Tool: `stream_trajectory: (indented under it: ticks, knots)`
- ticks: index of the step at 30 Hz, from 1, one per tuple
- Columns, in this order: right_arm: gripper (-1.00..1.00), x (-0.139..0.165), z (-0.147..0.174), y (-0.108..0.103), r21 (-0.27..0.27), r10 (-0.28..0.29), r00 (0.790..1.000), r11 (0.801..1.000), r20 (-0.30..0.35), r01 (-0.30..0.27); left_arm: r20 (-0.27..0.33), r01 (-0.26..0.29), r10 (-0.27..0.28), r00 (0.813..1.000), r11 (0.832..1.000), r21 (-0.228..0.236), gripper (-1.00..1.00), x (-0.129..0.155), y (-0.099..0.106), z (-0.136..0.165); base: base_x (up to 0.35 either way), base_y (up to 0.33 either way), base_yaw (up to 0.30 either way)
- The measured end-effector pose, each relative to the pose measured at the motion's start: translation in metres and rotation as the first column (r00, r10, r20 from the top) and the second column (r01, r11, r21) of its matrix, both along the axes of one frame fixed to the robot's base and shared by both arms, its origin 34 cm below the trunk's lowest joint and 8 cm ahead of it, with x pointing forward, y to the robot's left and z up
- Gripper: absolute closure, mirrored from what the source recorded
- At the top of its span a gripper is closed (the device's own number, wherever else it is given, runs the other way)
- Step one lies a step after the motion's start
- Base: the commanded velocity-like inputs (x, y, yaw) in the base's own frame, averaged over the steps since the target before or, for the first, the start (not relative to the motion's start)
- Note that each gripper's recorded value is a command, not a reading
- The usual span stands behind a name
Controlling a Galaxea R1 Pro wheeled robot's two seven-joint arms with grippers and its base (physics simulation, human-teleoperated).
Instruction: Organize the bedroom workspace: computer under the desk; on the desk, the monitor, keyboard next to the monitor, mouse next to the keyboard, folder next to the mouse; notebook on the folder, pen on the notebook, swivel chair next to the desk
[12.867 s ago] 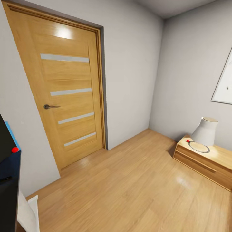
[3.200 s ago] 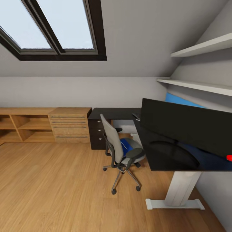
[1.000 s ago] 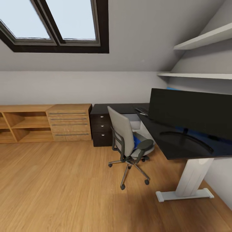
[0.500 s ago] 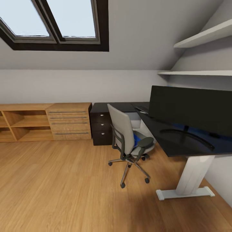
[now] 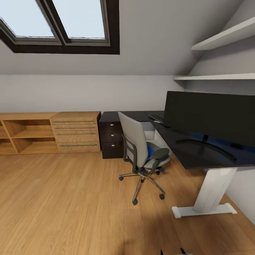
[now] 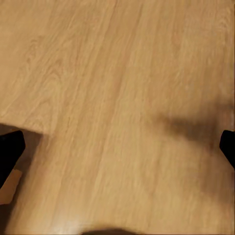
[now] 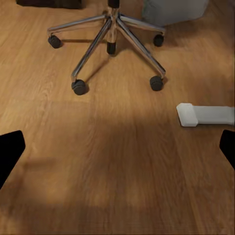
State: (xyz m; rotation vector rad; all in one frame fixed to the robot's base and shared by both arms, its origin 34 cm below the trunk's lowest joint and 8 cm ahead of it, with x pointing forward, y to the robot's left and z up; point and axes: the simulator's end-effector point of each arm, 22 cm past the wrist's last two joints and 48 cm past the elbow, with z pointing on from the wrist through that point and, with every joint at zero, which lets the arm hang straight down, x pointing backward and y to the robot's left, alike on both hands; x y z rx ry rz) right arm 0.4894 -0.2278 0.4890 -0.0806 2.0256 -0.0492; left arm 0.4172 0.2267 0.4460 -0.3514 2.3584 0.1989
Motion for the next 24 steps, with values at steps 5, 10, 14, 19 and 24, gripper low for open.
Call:
stream_trajectory:
  ticks: [5,10,14,19,24]
  knots:
    - [-1.00,0.051,0.020,-0.018,-0.033,-0.093,0.995,0.995,0.029,0.094,-0.043,0.045,-0.047,0.998,0.998,-0.041,-1.00,0.041,-0.019,0.023,0.000,0.000,0.000]
    - [-1.00,0.117,0.042,-0.013,-0.037,-0.119,0.993,0.992,0.022,0.120,-0.044,0.084,-0.087,0.995,0.995,-0.061,-1.00,0.073,-0.028,0.054,0.000,0.000,0.000]
    - [-1.00,0.209,0.104,-0.009,-0.030,-0.136,0.988,0.990,0.067,0.139,0.044,0.134,-0.132,0.990,0.989,-0.060,-1.00,0.109,-0.043,0.105,0.000,0.000,0.000]
    - [-1.00,0.220,0.096,-0.009,-0.014,-0.154,0.987,0.988,0.036,0.155,0.050,0.186,-0.183,0.982,0.981,-0.063,-1.00,0.109,-0.064,0.102,0.000,0.000,0.000]
    - [-1.00,0.208,0.063,-0.013,-0.023,-0.163,0.986,0.986,-0.036,0.162,0.086,0.180,-0.175,0.981,0.983,-0.045,-1.00,0.116,-0.064,0.109,0.000,0.000,0.000]
